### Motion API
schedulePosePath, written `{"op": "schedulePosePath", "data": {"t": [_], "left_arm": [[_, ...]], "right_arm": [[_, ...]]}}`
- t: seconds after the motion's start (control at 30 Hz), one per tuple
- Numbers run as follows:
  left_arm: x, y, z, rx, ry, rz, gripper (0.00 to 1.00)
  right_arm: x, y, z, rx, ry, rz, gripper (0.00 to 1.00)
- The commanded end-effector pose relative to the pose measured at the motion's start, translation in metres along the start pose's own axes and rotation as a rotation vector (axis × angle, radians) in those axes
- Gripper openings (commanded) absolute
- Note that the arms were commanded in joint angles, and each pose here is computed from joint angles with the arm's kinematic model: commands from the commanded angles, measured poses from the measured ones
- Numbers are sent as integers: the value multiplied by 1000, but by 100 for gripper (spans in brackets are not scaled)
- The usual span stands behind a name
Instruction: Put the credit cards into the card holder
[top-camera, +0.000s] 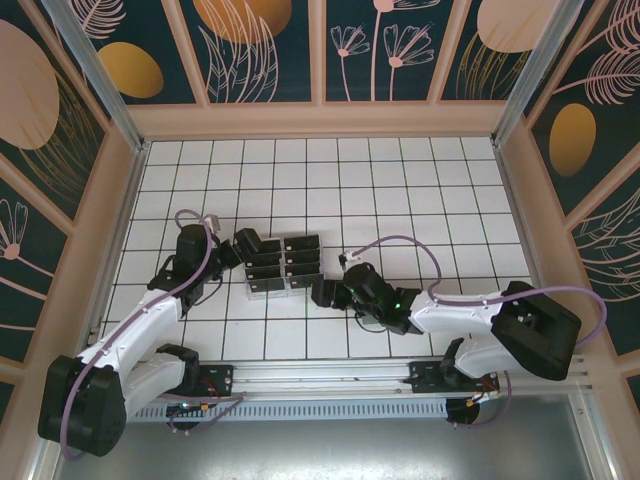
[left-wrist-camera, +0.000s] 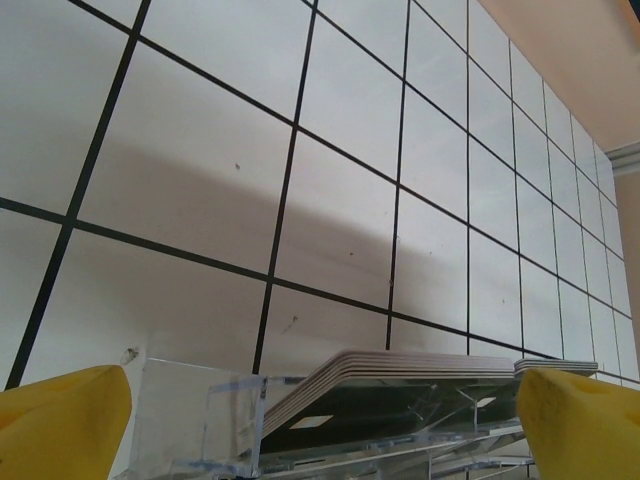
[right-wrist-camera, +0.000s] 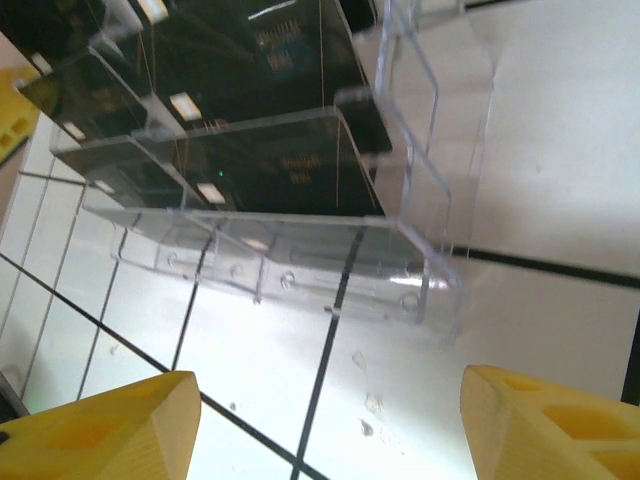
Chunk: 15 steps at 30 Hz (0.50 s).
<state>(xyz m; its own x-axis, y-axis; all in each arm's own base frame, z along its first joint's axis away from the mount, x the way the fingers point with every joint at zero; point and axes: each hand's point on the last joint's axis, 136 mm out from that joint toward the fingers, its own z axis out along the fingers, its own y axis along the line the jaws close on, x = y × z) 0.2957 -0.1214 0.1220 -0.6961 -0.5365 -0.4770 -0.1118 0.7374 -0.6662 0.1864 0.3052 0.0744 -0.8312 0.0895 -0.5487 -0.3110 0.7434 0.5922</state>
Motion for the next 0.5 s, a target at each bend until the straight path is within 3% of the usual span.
{"op": "schedulePosePath", "data": {"t": [0.0,0.47], "left_arm": [[6,-3,0,26,16,-5,99],[6,-12,8,87,21,-29,99]], "right_arm": [[6,-2,-2,4,-21,38,69],[26,14,14,-24,13,44,69]]}}
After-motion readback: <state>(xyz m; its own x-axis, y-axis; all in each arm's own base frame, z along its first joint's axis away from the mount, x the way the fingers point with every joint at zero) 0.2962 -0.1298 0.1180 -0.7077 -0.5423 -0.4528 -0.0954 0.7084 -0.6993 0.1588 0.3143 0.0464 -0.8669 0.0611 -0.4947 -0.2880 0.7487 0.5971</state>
